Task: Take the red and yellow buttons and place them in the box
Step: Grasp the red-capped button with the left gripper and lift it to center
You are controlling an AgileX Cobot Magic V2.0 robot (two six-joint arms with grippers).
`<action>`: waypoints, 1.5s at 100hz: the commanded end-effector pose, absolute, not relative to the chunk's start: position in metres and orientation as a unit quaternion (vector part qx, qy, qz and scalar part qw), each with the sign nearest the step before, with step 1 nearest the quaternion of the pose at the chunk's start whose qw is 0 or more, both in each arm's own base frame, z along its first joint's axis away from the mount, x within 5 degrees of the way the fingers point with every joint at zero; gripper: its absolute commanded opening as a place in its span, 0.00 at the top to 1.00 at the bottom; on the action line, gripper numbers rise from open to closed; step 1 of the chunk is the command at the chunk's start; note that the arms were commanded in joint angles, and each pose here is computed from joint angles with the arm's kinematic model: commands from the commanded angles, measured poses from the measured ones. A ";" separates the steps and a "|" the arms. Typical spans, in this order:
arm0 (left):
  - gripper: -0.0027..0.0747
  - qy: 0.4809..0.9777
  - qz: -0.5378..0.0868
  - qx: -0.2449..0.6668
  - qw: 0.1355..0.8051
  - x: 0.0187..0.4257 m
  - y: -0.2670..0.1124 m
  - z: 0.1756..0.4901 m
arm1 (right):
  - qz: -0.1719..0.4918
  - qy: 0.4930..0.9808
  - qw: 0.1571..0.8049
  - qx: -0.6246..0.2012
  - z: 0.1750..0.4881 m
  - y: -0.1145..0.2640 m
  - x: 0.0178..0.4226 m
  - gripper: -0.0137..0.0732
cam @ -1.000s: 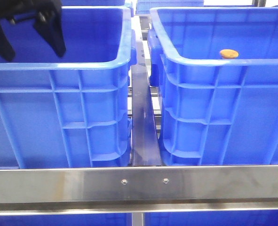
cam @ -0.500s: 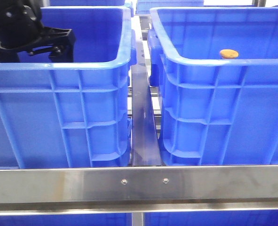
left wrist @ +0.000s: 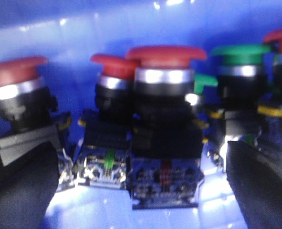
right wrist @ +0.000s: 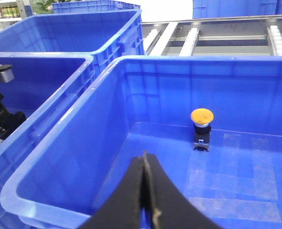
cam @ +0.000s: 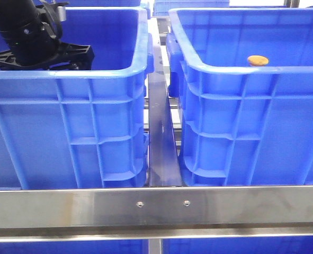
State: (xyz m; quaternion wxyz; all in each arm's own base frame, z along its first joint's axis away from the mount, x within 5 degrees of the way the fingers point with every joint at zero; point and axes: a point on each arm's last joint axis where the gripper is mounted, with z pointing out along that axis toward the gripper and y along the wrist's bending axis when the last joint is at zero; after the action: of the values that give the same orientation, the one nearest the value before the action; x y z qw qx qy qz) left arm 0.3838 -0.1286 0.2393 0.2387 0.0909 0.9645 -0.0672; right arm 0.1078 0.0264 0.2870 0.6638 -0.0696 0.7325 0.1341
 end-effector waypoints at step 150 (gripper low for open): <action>0.84 0.842 -0.307 0.269 0.352 0.297 -0.150 0.387 | 0.144 0.720 0.674 -0.073 0.297 0.028 0.107 0.92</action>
State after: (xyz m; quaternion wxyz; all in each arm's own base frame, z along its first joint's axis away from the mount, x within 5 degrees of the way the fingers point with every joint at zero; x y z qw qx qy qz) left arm 0.3124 -0.1434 0.3561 0.3177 0.2470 0.8818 -0.2458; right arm 0.1077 0.0268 0.2869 0.6635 -0.0708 0.7324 0.1354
